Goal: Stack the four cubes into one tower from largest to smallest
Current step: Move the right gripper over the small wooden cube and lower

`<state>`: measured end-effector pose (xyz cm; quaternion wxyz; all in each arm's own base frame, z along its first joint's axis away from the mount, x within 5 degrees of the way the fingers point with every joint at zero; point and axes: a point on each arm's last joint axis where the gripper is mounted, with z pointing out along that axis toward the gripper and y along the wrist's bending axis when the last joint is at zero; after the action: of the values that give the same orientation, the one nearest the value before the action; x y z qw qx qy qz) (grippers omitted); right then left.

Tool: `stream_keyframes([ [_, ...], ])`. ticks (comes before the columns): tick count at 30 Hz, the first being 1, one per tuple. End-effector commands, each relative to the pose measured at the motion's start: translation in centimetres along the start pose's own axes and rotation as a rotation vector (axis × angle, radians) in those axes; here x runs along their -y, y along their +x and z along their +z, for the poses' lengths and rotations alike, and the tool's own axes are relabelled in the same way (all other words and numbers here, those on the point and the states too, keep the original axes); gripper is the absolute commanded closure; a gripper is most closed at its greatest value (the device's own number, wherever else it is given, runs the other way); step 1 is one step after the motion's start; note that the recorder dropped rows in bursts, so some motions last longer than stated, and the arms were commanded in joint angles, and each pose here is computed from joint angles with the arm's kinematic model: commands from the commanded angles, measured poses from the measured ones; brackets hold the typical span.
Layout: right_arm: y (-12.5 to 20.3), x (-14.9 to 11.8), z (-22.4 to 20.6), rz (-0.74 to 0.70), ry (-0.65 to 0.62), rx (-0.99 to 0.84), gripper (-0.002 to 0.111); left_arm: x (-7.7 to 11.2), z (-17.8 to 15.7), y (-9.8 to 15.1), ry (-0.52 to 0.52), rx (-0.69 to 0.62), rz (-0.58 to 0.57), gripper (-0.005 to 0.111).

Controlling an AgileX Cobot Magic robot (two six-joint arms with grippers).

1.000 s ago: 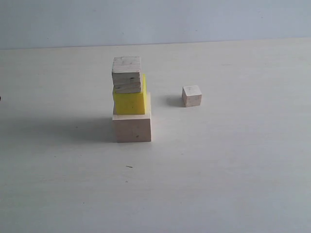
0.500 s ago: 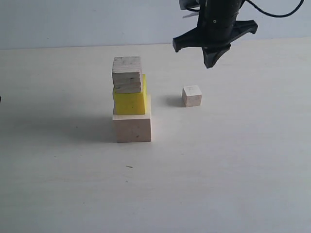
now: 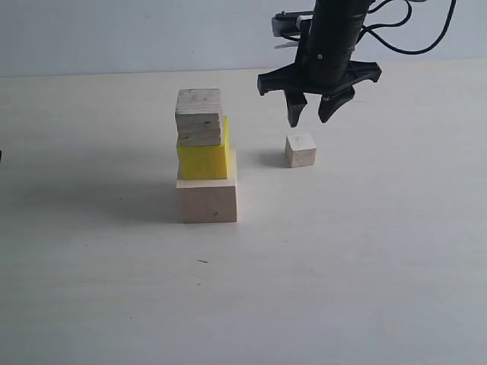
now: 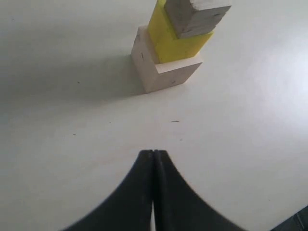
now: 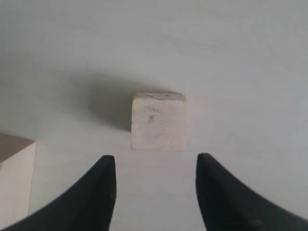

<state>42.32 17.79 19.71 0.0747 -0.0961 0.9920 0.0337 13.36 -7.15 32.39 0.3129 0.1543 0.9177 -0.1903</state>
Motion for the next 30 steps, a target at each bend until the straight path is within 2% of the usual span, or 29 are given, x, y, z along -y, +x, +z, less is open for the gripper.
stream_keyframes([
  [1,-1.0,0.9,0.3,0.022,-0.008,0.017,0.057,0.2,0.1,0.0,0.016,0.005,-0.013,0.107],
  [9,-1.8,0.5,1.2,0.068,-0.107,-0.042,0.057,0.3,0.1,0.0,0.028,0.006,-0.021,0.107],
  [17,-2.0,0.8,2.2,0.065,-0.075,-0.035,0.057,0.3,0.1,-0.1,0.030,0.013,-0.024,0.107],
  [20,-2.3,0.6,2.8,0.063,-0.090,-0.024,0.051,0.3,0.1,-0.2,0.030,0.025,-0.025,0.107],
  [26,-3.9,0.4,0.2,0.047,-0.092,0.048,0.051,0.3,0.1,-0.2,0.030,0.025,-0.025,0.107],
  [30,-3.9,0.5,0.6,0.042,-0.073,0.045,0.051,0.3,0.1,-0.2,0.030,0.025,-0.025,0.107],
])
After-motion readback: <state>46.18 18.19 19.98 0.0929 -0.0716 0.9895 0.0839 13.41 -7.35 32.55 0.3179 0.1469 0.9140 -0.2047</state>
